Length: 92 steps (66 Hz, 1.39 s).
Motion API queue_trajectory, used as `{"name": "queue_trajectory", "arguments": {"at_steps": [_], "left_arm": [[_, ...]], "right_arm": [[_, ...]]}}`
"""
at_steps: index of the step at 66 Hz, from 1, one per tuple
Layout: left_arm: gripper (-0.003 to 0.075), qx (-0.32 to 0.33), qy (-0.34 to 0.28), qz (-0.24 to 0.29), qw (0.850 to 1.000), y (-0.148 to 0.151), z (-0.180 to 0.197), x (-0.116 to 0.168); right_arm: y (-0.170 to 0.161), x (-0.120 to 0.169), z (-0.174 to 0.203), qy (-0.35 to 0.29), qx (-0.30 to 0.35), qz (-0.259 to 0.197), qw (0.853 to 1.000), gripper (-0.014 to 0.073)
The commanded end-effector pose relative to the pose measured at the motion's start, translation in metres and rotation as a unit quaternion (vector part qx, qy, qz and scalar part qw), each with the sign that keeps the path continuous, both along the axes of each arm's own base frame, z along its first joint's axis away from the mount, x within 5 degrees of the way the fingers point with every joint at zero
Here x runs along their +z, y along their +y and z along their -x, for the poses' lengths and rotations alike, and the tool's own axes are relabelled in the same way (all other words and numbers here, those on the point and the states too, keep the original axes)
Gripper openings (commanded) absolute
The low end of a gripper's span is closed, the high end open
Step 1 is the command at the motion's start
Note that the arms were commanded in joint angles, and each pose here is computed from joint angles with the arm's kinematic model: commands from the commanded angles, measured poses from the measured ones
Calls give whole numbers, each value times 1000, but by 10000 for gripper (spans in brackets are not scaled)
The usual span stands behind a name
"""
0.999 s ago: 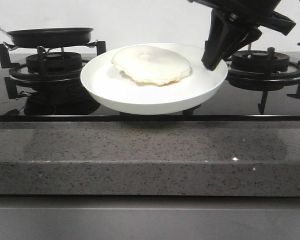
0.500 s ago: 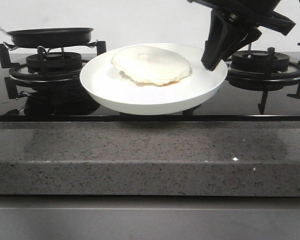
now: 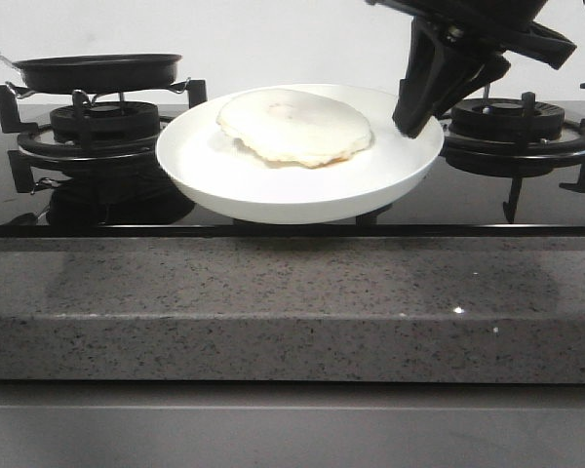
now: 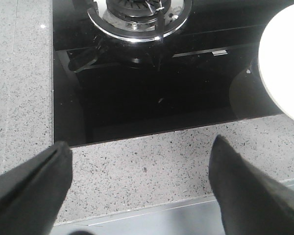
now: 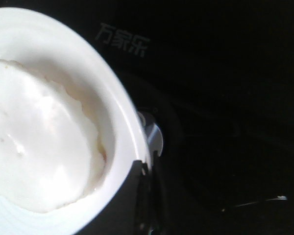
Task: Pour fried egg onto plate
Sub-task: 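Lower the plate with the egg between the knobs and open the right gripper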
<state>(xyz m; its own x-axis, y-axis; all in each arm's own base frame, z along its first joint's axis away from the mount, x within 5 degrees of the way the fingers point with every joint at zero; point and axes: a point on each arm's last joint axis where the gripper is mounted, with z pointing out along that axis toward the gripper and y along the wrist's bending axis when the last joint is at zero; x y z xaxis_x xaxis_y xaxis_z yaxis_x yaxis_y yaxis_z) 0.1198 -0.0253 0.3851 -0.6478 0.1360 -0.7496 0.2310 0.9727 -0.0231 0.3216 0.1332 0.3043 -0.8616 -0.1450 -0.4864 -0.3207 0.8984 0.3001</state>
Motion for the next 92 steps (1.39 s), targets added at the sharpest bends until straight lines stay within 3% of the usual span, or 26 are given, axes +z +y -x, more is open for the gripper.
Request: {"name": "queue_trajectory", "arguments": {"at_steps": [1, 15, 34, 51, 62, 92], "left_arm": [[565, 0, -39, 18, 999, -2, -1, 12], [565, 0, -39, 18, 999, -2, -1, 12], [565, 0, -40, 18, 999, -2, -1, 12], [565, 0, -40, 18, 999, -2, -1, 12], [565, 0, -40, 18, 999, -2, -1, 12], [565, 0, -40, 18, 999, -2, -1, 12]], "right_arm": [[0, 25, 3, -47, -7, -29, 998, -67], [0, 29, -1, -64, -13, -34, 997, -67], [-7, 84, -19, -143, -27, -59, 988, -67], [-11, 103, -54, -155, -28, -59, 986, -67], [-5, 95, -80, -157, -28, -59, 985, -67], [-14, 32, -128, -102, -47, -22, 993, -67]]}}
